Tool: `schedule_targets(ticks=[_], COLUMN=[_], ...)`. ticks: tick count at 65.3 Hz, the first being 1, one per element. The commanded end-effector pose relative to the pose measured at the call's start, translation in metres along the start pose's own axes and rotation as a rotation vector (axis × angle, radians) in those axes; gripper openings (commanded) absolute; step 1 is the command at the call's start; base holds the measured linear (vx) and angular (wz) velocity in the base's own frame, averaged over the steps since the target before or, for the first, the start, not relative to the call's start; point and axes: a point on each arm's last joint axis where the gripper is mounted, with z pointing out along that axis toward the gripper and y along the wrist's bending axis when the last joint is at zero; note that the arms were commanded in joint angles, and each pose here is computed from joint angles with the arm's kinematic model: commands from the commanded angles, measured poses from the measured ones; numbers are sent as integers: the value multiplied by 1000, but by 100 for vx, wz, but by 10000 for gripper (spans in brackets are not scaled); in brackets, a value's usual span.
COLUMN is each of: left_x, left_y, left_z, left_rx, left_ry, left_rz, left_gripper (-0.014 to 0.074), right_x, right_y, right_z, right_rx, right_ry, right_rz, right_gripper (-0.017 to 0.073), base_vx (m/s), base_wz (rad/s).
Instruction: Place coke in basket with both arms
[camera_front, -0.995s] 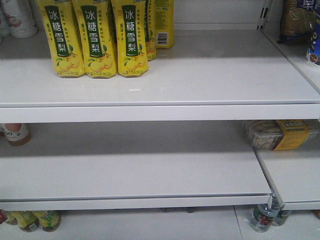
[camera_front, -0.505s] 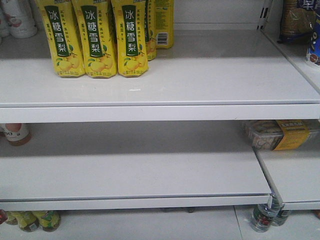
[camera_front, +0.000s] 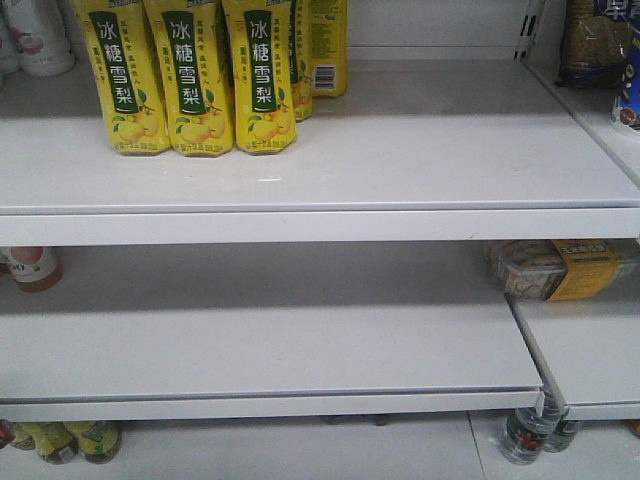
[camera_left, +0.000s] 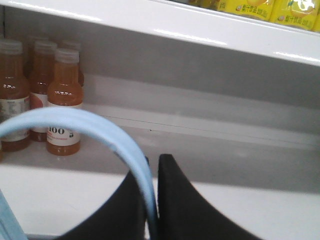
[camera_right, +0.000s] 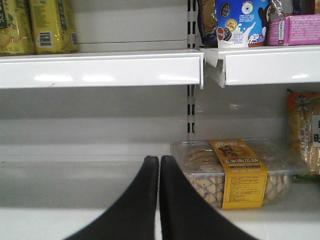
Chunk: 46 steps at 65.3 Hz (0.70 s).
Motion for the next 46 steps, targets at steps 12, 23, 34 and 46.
schedule_targets(ticks=[12,23,34,46], left_x=[-16,-16,-16,-16], left_y=[-6,-7,-7,-7], left_z=[-3,-3,-3,-3], left_rx=[41,42,42,41], left_ry=[-173,-175,-175,-174], left_rz=[333,332,332,332], left_gripper=[-6,-6,-6,-6], right_x=[-4,-4,-4,-4], right_y=[0,0,0,0], right_z=[-1,-1,-1,-1], right_rx=[0,0,0,0], right_ry=[-80,-80,-78,-78], right_rz=[-18,-18,-18,-18], right_gripper=[-5,-5,-5,-5], base_vx=[0,0,0,0], base_wz=[0,0,0,0])
